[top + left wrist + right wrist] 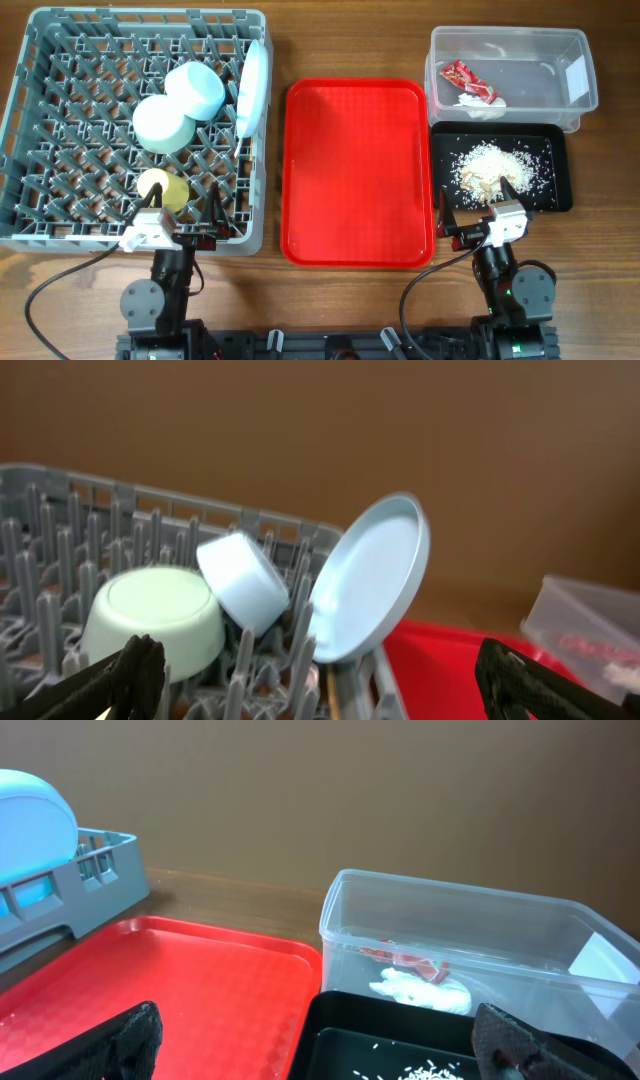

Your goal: Sort waste into correct bins and load items into the dishwasher rack

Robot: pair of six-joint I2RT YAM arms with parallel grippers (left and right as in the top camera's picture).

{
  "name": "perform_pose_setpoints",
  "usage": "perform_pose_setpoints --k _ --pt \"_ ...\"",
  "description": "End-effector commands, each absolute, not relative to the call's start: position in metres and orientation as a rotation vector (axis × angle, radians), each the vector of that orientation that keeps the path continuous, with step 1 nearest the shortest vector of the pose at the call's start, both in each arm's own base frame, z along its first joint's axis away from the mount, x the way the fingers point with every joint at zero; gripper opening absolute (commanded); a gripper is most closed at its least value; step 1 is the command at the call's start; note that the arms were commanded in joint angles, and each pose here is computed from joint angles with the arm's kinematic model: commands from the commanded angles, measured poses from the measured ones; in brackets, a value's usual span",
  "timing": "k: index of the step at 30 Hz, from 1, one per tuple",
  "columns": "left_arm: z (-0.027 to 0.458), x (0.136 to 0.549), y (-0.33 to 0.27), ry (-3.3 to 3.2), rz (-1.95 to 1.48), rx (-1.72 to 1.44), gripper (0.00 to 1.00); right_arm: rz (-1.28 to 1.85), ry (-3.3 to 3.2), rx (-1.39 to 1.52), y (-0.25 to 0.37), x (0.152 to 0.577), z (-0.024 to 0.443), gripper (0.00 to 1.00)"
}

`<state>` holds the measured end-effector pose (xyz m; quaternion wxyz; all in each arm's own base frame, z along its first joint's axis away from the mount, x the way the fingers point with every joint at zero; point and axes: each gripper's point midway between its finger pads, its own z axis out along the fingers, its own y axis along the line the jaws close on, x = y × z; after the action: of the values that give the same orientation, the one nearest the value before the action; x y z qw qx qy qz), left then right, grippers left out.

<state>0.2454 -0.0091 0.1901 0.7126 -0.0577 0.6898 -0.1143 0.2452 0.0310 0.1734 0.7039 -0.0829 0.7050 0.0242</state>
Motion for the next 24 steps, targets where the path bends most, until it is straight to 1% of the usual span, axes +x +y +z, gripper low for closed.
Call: perform_pose_setpoints --k 1,24 --pt "0.1620 0.2455 -0.0130 1.626 -0.238 -0.096 1.00 0.053 1.559 -0.167 0.0287 0.2450 0.1756 1.00" --pt "0.1590 0.2457 -0.0123 1.638 -0.235 -0.101 1.00 0.053 1.559 -0.166 0.0286 0.2450 0.1756 1.00"
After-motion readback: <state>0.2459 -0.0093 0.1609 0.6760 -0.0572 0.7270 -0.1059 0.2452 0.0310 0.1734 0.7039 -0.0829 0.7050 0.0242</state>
